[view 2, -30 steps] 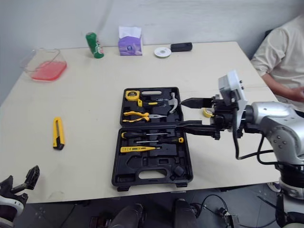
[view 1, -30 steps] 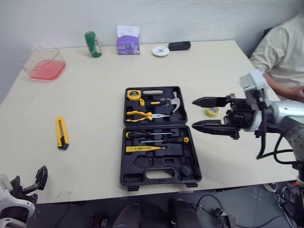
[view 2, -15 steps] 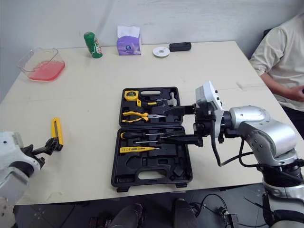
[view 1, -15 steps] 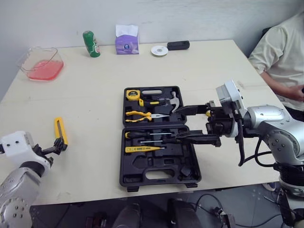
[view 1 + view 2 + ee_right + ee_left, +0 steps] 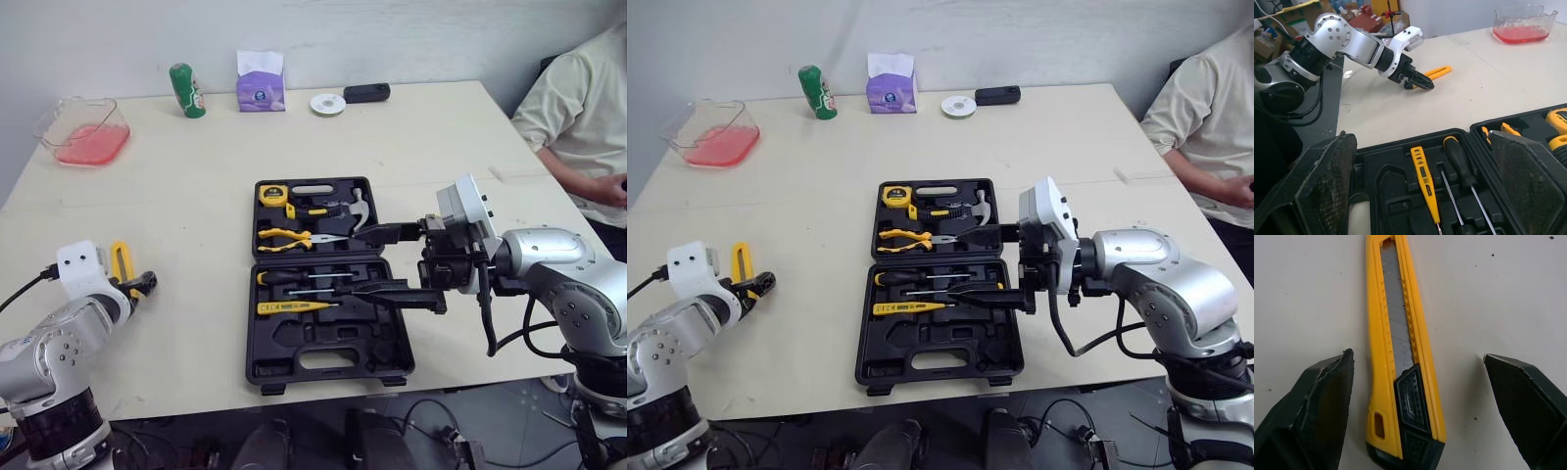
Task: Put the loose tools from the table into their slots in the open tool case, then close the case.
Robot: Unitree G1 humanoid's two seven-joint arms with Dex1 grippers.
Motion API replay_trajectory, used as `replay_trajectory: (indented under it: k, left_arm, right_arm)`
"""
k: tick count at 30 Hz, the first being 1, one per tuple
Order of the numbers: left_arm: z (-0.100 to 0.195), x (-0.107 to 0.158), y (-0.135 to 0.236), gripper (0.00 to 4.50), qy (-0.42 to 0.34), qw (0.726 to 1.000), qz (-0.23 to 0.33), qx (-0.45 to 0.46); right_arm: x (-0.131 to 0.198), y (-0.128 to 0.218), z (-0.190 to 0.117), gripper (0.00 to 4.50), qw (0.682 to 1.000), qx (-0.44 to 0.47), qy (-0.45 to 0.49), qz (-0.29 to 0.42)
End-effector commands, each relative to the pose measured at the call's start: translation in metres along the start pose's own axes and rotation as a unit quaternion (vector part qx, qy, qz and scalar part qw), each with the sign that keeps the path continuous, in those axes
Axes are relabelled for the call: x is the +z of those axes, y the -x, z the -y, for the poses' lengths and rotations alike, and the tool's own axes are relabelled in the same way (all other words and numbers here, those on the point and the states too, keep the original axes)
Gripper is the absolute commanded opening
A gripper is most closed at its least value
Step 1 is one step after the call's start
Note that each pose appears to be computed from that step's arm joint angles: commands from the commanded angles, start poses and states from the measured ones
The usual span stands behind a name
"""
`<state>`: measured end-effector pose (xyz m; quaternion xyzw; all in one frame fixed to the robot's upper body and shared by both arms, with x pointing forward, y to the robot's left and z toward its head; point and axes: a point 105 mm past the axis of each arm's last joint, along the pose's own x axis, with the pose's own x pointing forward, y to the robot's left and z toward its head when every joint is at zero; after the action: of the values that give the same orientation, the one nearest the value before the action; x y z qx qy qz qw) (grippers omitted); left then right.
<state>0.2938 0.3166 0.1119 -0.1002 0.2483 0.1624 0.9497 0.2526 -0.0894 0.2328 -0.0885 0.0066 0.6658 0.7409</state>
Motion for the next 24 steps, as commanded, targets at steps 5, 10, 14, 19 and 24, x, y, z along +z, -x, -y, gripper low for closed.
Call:
replay_trajectory:
  k: [5,10,14,19,24]
  left_arm:
    - [-0.002,-0.003,-0.002,3.17,0.001,1.0,-0.005,0.011]
    - [-0.011,0.012,0.003,1.35,-0.007,1.0,0.025,0.004]
    - [0.028,0.061,0.034,1.35,-0.129,0.97,0.126,-0.162]
    - [0.122,0.037,0.094,1.35,-0.331,0.825,0.078,-0.452]
    - [0.165,-0.006,0.13,1.35,-0.423,0.678,-0.021,-0.6]
  right_arm:
    - [0.012,0.002,-0.006,4.5,1.0,0.004,0.028,0.011]
    - [0.013,0.004,-0.005,4.5,1.0,-0.001,0.03,0.008]
    - [0.01,0.013,-0.008,4.5,1.0,-0.014,0.018,-0.005]
    - [-0.01,0.036,-0.019,4.5,0.998,-0.042,-0.018,-0.05]
    - [-0.024,0.052,-0.036,4.5,0.993,-0.056,-0.043,-0.095]
